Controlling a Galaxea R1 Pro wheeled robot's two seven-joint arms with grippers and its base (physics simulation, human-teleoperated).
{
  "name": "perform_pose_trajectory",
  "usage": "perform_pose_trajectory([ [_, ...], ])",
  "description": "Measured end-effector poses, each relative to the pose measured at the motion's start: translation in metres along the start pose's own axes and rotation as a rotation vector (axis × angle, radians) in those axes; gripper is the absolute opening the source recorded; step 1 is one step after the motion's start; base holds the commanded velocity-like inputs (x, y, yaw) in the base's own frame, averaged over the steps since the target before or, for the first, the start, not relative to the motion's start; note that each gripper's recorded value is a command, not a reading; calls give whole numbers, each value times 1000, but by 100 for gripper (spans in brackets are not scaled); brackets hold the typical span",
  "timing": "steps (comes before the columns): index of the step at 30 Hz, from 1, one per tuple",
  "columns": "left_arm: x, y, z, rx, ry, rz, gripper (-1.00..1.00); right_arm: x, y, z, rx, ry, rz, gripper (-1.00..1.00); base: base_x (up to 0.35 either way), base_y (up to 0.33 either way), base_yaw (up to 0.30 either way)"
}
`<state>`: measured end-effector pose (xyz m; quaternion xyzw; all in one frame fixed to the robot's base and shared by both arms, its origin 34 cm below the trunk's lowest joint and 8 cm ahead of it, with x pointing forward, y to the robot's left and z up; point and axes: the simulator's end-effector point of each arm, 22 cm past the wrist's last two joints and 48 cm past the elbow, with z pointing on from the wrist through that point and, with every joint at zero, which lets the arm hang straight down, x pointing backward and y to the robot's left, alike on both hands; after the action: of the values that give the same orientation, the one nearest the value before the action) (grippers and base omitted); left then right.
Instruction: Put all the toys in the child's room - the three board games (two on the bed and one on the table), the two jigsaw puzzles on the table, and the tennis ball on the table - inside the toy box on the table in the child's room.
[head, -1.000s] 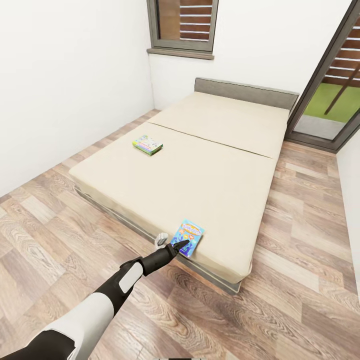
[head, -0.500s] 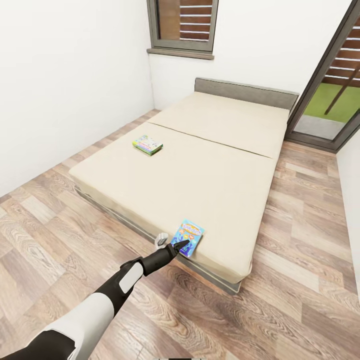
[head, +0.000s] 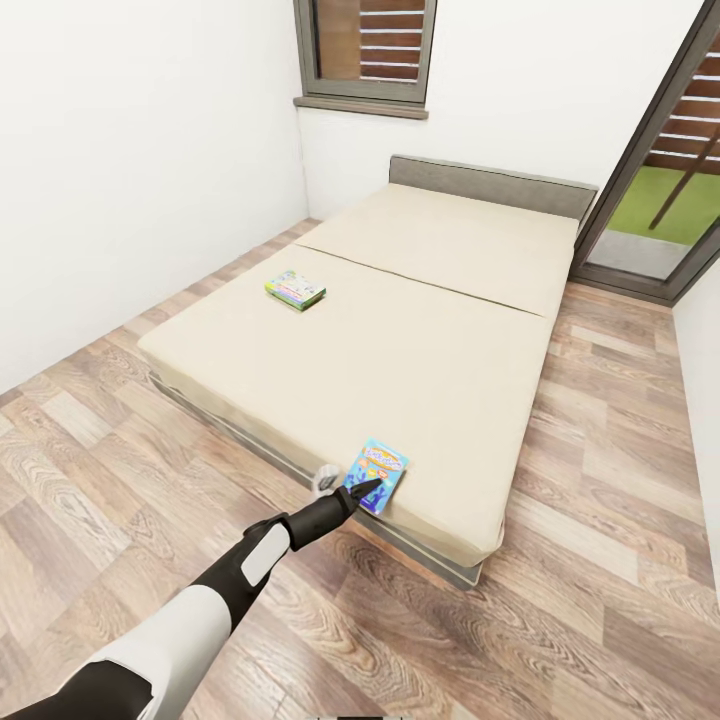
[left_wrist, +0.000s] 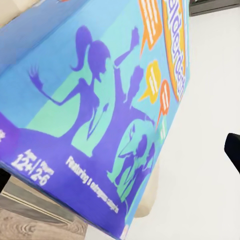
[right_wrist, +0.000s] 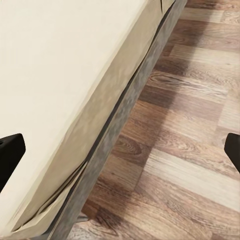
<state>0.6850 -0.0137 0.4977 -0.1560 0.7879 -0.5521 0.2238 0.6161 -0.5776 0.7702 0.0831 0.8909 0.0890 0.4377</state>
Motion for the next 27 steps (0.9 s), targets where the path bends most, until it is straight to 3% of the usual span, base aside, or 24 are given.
perform_pose_trajectory([
  [27, 2, -5, 4, 10, 3, 0, 100, 0, 0, 0, 0, 0, 0, 100, 0, 0, 0],
])
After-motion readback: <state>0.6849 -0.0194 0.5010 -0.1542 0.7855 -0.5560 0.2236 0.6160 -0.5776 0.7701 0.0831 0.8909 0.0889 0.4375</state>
